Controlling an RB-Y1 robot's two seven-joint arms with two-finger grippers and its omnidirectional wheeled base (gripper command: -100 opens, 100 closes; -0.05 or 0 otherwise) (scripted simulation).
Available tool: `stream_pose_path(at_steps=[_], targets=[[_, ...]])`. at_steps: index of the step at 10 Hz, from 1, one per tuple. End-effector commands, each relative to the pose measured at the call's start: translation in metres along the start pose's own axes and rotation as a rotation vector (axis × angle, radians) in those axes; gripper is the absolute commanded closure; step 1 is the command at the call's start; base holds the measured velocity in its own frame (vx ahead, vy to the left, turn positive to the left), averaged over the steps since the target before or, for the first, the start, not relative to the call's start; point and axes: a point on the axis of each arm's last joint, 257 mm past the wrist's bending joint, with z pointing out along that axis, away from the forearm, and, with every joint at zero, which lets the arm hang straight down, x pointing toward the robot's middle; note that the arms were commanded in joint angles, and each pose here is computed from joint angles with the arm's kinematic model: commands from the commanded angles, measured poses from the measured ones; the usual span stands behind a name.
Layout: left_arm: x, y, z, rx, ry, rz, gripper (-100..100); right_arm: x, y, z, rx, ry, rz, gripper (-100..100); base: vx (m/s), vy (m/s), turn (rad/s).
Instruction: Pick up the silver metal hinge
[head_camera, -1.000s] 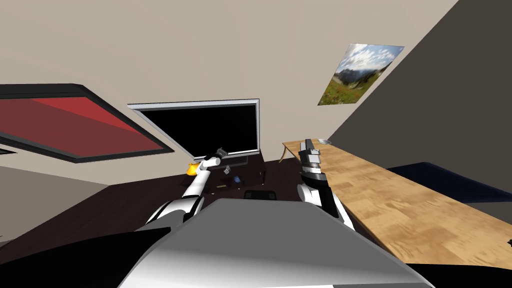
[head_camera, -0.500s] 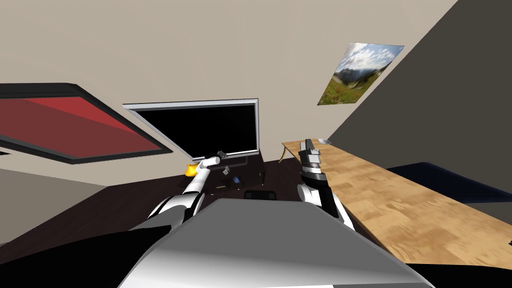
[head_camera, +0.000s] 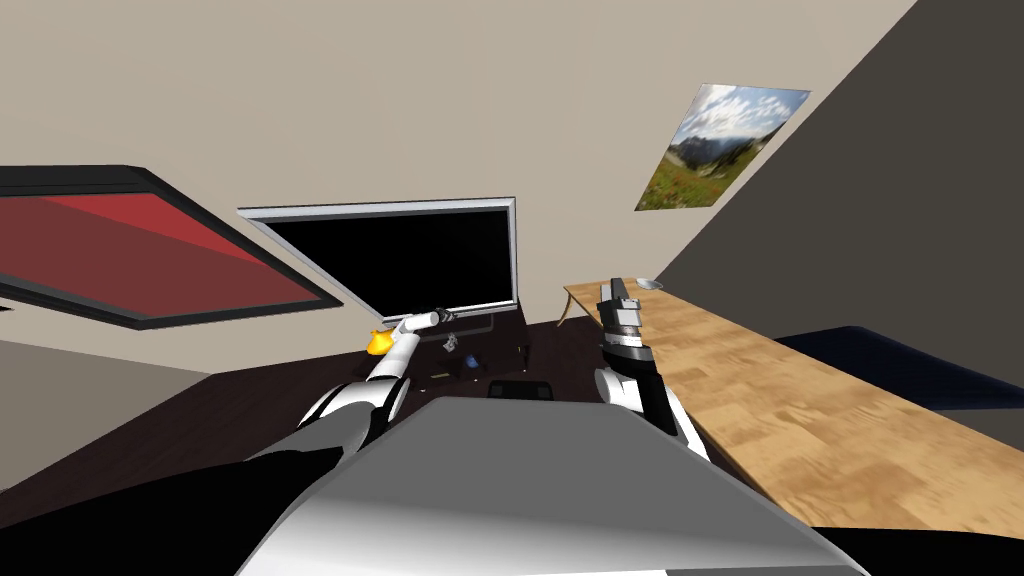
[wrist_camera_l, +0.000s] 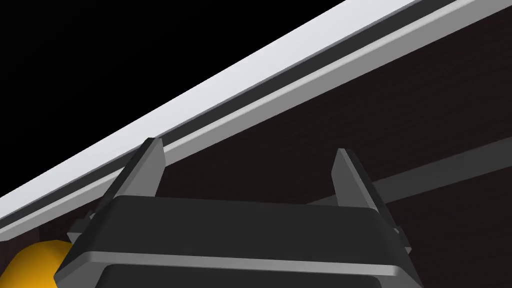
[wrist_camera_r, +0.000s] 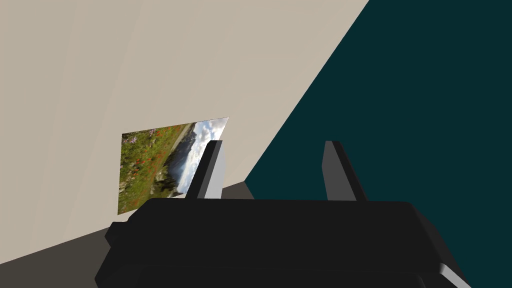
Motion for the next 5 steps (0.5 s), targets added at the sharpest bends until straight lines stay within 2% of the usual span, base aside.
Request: stream_pose_path(at_steps=[1, 2, 3, 4, 5], targets=[[-0.014, 0.005, 0.004, -0.037, -0.058, -0.055, -100, 0.0, 0.0, 0.0, 0.0, 0.0, 0.0, 0, 0.032, -0.012, 0.007], [-0.029, 0.012, 0.005, -0.06, -0.099, -0.062, -100, 0.0, 0.0, 0.0, 0.0, 0.0, 0.0, 0, 0.026, -0.009, 0.004], [-0.035, 0.014, 0.005, -0.078, -0.134, -0.105, -100, 0.0, 0.0, 0.0, 0.0, 0.0, 0.0, 0, 0.029, -0.011, 0.012], [-0.048, 0.02, 0.005, -0.097, -0.171, -0.111, -100, 0.0, 0.0, 0.0, 0.0, 0.0, 0.0, 0, 0.025, -0.009, 0.007], [-0.048, 0.021, 0.005, -0.099, -0.173, -0.111, -100, 0.0, 0.0, 0.0, 0.0, 0.0, 0.0, 0, 0.008, -0.004, 0.001]])
